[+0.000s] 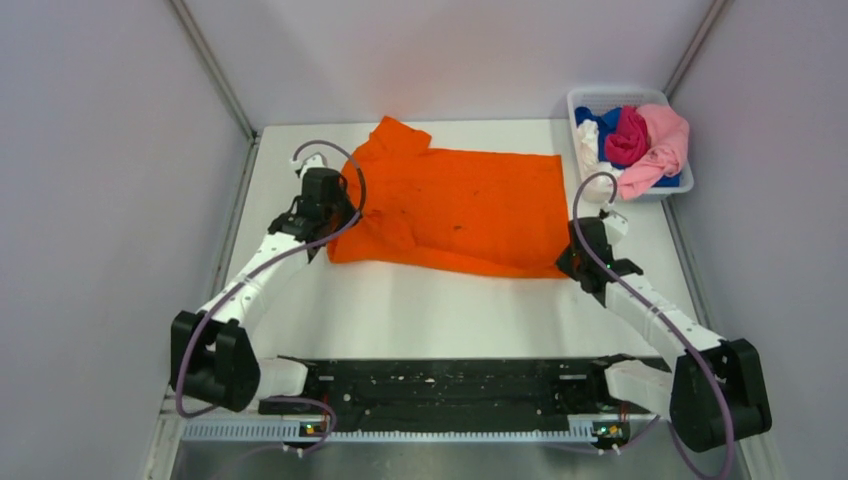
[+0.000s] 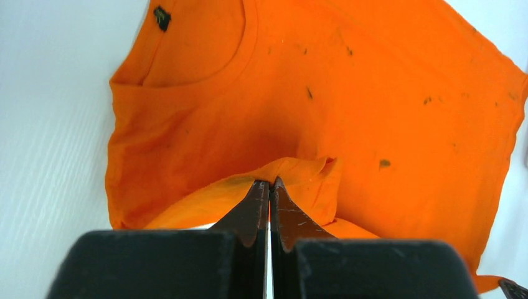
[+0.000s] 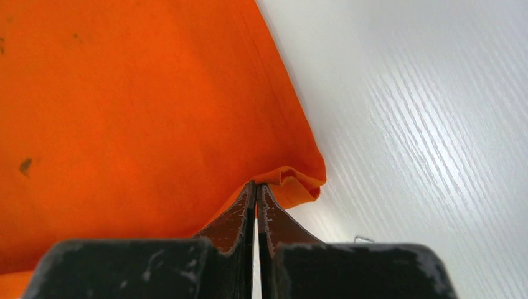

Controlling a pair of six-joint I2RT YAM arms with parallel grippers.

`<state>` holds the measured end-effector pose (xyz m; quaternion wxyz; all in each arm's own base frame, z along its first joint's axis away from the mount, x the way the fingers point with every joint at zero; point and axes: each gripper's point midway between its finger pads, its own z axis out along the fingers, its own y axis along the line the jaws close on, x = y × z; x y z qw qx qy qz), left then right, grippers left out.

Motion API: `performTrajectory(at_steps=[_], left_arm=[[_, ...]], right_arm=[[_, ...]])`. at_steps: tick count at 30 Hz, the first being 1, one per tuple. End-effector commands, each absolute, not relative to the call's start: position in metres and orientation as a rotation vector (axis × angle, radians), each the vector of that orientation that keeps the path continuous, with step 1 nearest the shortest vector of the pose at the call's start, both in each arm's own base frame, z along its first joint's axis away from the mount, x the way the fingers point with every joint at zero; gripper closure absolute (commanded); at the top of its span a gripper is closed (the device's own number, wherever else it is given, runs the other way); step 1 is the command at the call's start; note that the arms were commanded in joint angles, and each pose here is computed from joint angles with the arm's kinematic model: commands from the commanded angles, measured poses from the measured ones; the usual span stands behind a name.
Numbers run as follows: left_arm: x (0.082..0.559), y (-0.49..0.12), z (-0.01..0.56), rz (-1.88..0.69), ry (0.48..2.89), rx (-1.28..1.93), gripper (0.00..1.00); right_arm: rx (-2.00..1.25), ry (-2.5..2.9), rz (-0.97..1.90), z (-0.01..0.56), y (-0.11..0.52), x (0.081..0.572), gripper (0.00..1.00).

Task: Fold and stack the t-shirts
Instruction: Fold the flattened tshirt in 1/3 of the way

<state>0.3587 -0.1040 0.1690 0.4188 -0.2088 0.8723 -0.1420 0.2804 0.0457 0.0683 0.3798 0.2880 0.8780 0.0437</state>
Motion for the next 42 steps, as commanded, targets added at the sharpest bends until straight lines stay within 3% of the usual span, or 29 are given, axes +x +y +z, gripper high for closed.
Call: performTrajectory(at_steps=[1, 8, 27, 28, 29, 31, 32, 33, 34, 35, 36, 39, 40, 42], left_arm=[[0.399, -0.108, 0.205, -0.404, 2.081, -0.446, 1.00], [0.435, -0.102, 0.210, -0.331, 2.066, -0.402, 1.00], [0.522, -0.074, 0.147, -0.171, 2.155, -0.521, 1.00], [0.526, -0.069, 0.140, -0.139, 2.169, -0.546, 0.94], [0.530, -0.064, 0.138, -0.116, 2.175, -0.563, 0.80], [0.537, -0.059, 0.135, -0.087, 2.199, -0.586, 0.41], [0.540, -0.058, 0.138, -0.082, 2.201, -0.591, 0.21], [0.544, -0.056, 0.143, -0.079, 2.196, -0.597, 0.09], [0.544, -0.057, 0.148, -0.082, 2.196, -0.598, 0.07], [0.544, -0.060, 0.155, -0.103, 2.195, -0.590, 0.06], [0.540, -0.066, 0.158, -0.142, 2.204, -0.579, 0.05], [0.521, -0.093, 0.156, -0.329, 2.246, -0.526, 0.05], [0.513, -0.106, 0.154, -0.420, 2.252, -0.504, 0.05], [0.496, -0.134, 0.144, -0.615, 2.268, -0.468, 0.04]], right_arm=[[0.726, 2.118, 0.081, 0.100, 0.041, 0.319, 1.00], [0.748, 2.081, 0.073, 0.100, 0.040, 0.352, 1.00], [0.785, 1.988, -0.010, 0.085, 0.019, 0.420, 1.00], [0.787, 1.986, -0.006, 0.085, 0.020, 0.424, 0.92], [0.780, 1.991, -0.003, 0.085, 0.021, 0.427, 0.73], [0.767, 1.996, 0.004, 0.088, 0.023, 0.433, 0.46], [0.772, 1.998, 0.005, 0.090, 0.023, 0.434, 0.38], [0.768, 2.001, 0.019, 0.093, 0.026, 0.435, 0.35], [0.764, 2.002, 0.032, 0.096, 0.028, 0.435, 0.31], [0.758, 1.999, 0.051, 0.101, 0.031, 0.434, 0.19], [0.737, 1.992, 0.074, 0.107, 0.036, 0.432, 0.14], [0.613, 2.003, 0.149, 0.119, 0.064, 0.425, 0.12], [0.553, 2.013, 0.185, 0.121, 0.079, 0.423, 0.04], [0.443, 2.052, 0.279, 0.116, 0.113, 0.418, 0.01]])
